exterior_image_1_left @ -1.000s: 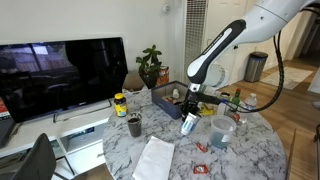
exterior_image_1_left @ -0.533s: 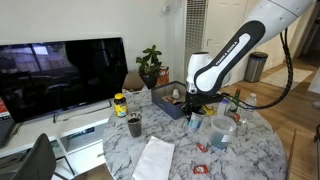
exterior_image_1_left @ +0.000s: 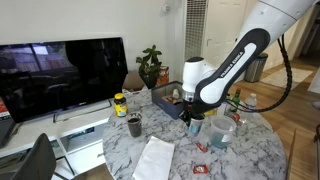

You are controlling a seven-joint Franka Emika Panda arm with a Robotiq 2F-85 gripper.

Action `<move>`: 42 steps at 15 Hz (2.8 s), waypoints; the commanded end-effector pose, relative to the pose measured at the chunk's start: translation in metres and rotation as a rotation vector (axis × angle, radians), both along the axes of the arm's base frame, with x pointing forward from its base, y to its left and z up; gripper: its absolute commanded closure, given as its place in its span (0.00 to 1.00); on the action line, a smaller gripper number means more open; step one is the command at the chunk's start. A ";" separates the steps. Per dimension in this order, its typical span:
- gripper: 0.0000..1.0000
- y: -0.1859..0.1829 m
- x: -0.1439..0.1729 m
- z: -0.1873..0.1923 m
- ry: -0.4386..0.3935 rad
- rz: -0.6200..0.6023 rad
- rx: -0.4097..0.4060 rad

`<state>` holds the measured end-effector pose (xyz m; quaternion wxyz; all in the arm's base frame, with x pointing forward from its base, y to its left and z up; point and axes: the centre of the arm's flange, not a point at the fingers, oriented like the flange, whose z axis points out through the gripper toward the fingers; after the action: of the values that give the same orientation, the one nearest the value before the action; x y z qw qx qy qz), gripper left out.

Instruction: Pick up the silver cup and place it the right way up on the table, pick up the red ketchup sachets on the table and put them in the silver cup one by one

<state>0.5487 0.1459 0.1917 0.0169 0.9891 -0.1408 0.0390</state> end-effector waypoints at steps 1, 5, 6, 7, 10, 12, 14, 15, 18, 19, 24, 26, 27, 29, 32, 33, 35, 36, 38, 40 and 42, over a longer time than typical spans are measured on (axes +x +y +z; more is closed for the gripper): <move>0.95 0.005 0.001 -0.017 0.004 0.011 -0.052; 1.00 0.002 0.003 -0.021 0.001 0.007 -0.061; 0.71 0.003 0.003 -0.017 -0.003 0.002 -0.054; 0.71 0.002 0.002 -0.012 -0.008 -0.001 -0.049; 0.49 0.005 0.000 0.017 -0.040 -0.017 -0.021; 0.34 0.009 -0.005 0.040 -0.044 0.000 -0.016; 0.20 0.016 -0.016 0.058 -0.053 0.065 0.001; 0.12 0.022 -0.021 0.065 -0.047 0.112 0.009; 0.00 0.043 -0.044 0.071 -0.022 0.296 0.024; 0.00 0.052 -0.054 0.069 -0.013 0.352 0.030; 0.00 0.078 -0.059 0.061 -0.015 0.439 0.021; 0.00 0.074 -0.061 0.061 -0.006 0.470 0.042; 0.00 0.083 -0.065 0.049 0.027 0.575 0.061; 0.00 0.099 -0.080 0.027 0.054 0.678 0.079; 0.00 0.115 -0.097 -0.003 0.117 0.836 0.100; 0.00 0.117 -0.101 -0.012 0.146 0.886 0.104; 0.00 0.118 -0.107 -0.032 0.205 0.983 0.105; 0.00 0.115 -0.109 -0.042 0.234 1.012 0.103; 0.00 0.109 -0.111 -0.057 0.256 1.053 0.113; 0.00 0.109 -0.111 -0.070 0.269 1.076 0.125; 0.02 0.108 -0.110 -0.080 0.271 1.087 0.131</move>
<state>0.4338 0.2532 0.1304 -0.0448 0.9233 0.3721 -0.0836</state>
